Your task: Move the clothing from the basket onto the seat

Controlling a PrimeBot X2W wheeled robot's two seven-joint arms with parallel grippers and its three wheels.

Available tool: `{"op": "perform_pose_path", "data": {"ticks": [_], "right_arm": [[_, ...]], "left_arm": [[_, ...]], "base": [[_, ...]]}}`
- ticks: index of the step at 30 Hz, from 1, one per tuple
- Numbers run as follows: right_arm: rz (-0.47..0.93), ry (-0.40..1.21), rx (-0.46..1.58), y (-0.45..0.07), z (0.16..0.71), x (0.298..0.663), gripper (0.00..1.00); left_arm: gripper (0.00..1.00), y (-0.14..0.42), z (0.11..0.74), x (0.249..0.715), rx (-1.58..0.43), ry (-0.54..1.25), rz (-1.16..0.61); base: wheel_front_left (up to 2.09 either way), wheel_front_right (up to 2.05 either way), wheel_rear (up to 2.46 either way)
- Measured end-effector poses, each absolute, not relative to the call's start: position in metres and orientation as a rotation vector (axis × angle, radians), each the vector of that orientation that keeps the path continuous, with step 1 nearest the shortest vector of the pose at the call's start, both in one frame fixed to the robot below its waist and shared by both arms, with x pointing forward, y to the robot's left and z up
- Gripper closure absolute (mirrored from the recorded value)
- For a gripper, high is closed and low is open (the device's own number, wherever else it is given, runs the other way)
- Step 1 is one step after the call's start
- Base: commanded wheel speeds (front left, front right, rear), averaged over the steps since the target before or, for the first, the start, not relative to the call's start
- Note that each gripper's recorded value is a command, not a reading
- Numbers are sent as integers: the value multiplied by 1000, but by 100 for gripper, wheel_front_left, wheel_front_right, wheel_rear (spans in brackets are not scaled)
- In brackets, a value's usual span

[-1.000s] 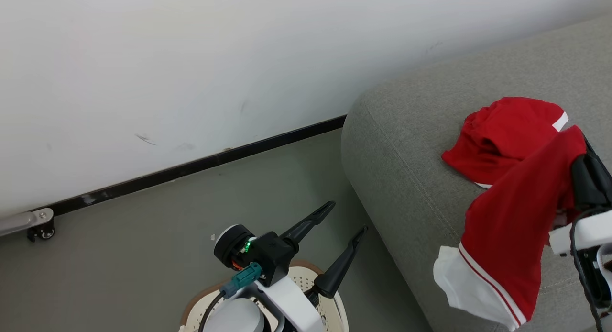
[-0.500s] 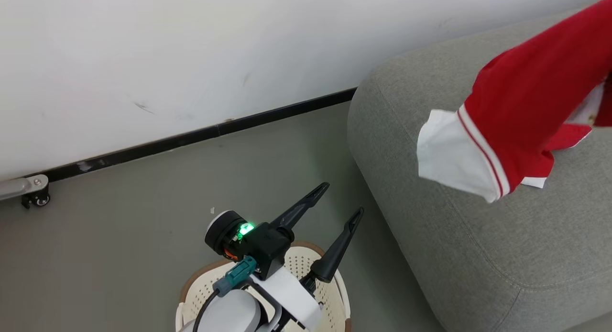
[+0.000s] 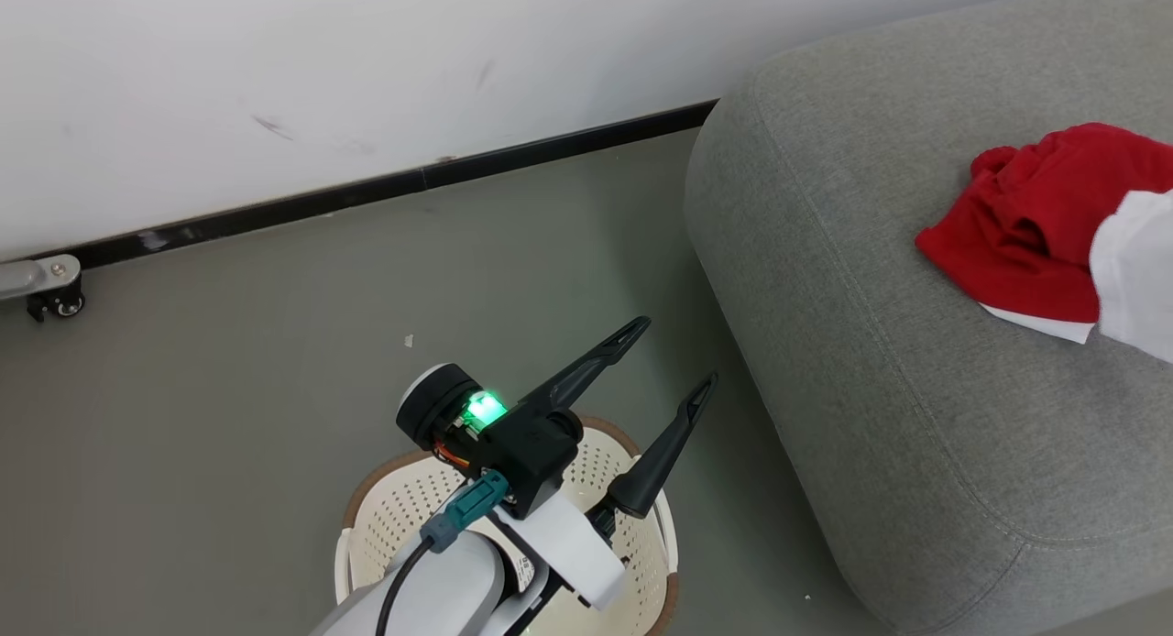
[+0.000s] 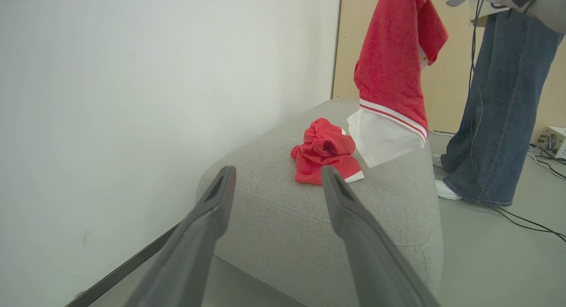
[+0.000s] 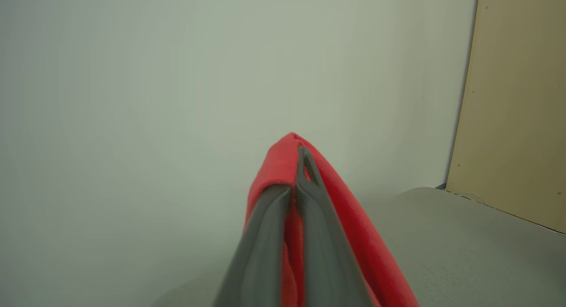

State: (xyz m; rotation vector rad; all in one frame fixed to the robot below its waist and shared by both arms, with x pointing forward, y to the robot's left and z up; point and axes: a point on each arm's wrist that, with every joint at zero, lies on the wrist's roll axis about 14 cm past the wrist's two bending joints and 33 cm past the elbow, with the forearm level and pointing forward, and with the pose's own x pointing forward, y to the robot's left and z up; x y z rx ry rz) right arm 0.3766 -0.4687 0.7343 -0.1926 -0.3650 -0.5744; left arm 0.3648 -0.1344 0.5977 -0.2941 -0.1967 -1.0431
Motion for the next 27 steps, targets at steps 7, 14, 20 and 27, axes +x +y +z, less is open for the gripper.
{"op": "perform_pose_path", "data": {"ticks": [7,14,20,27], "right_arm": [[-619,-189,-193,-487,675,390,100],[-594,-9,-166,-473,591,403,100],[-628,76,-129,-478,548,400,100],[-627,120,-117,-470,520,408,100]], "left_arm": [[0,-134,589,371,-303,-168,-1046],[0,-132,582,381,-310,-153,-1040],[0,-131,573,390,-304,-131,-1037],[0,-126,563,400,-295,-121,-1030]], "base": [[0,0,0],[0,0,0],[0,0,0],[0,0,0]]}}
